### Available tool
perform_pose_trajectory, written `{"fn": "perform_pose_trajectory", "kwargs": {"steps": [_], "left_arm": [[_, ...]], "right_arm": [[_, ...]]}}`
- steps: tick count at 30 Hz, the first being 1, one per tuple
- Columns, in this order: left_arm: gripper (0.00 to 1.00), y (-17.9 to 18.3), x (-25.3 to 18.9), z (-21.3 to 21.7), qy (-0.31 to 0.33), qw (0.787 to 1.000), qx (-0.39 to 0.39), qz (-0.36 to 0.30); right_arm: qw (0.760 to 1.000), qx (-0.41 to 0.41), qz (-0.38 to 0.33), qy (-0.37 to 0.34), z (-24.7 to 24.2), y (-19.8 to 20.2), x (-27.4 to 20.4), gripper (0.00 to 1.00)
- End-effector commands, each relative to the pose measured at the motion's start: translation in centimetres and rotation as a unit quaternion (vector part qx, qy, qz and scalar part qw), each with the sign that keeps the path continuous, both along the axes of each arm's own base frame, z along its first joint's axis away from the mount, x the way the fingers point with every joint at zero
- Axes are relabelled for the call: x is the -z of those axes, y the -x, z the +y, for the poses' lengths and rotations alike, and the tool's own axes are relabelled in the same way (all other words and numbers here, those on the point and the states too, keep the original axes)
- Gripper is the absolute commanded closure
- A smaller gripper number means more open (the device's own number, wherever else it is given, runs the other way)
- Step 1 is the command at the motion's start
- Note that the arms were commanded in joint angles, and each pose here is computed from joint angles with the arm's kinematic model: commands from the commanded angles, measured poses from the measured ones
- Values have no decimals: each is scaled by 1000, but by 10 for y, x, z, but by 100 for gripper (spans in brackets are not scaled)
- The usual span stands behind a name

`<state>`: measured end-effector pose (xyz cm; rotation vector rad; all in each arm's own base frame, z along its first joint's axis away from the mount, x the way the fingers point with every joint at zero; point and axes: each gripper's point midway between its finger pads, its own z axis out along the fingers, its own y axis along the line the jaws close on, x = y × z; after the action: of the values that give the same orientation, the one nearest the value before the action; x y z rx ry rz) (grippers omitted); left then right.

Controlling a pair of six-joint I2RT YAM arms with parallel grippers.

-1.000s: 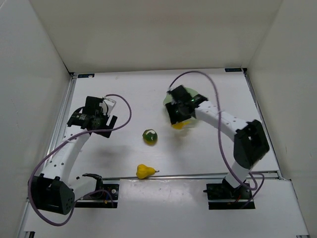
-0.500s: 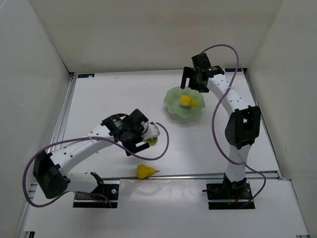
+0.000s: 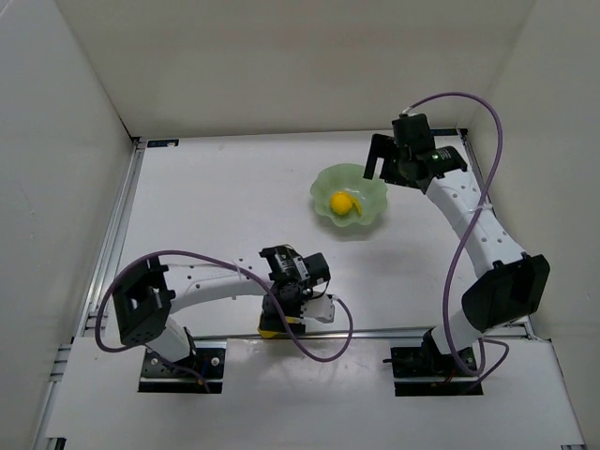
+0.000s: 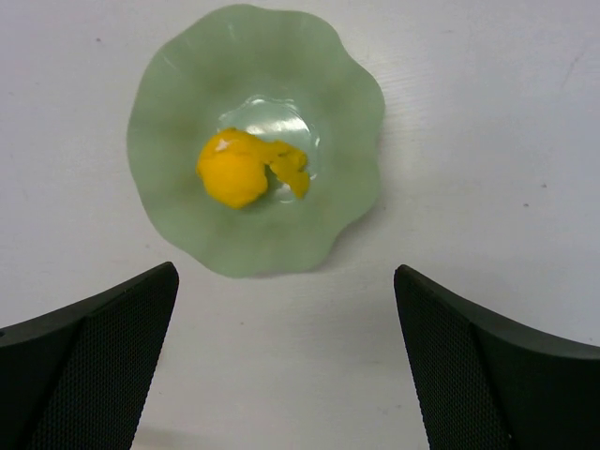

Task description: Place and organize the fake fruits in the fruit bowl

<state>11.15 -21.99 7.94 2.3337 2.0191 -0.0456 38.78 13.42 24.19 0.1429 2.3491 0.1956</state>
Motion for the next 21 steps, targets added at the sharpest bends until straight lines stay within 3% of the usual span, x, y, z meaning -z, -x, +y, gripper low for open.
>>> {"fn": "perform_pose_trajectory", "kwargs": {"steps": [1,6,12,14,15,16,21], "left_arm": [[0,9,-2,-6,5,998,43,34],[0,21,7,-12,-2,995,59,82],[2,10,32,-17,8,999,9,42],[9,5,38,-19,3,1000,-3,30],[17,5,42,-15,-8,1000,-8,29],[33,5,42,-15,-8,999,-13,29],[63,7,44,-3,-23,999,-19,35]], "right_arm": [[999,14,16,26,-13,7,19,0],[998,35,23,48,-29,14,24,0],[997,41,36,61,-38,30,37,0],[997,45,35,57,-38,32,38,0],[997,50,29,54,-43,34,34,0],[997,50,33,56,-43,36,37,0],[997,61,21,43,-50,38,32,0]]}}
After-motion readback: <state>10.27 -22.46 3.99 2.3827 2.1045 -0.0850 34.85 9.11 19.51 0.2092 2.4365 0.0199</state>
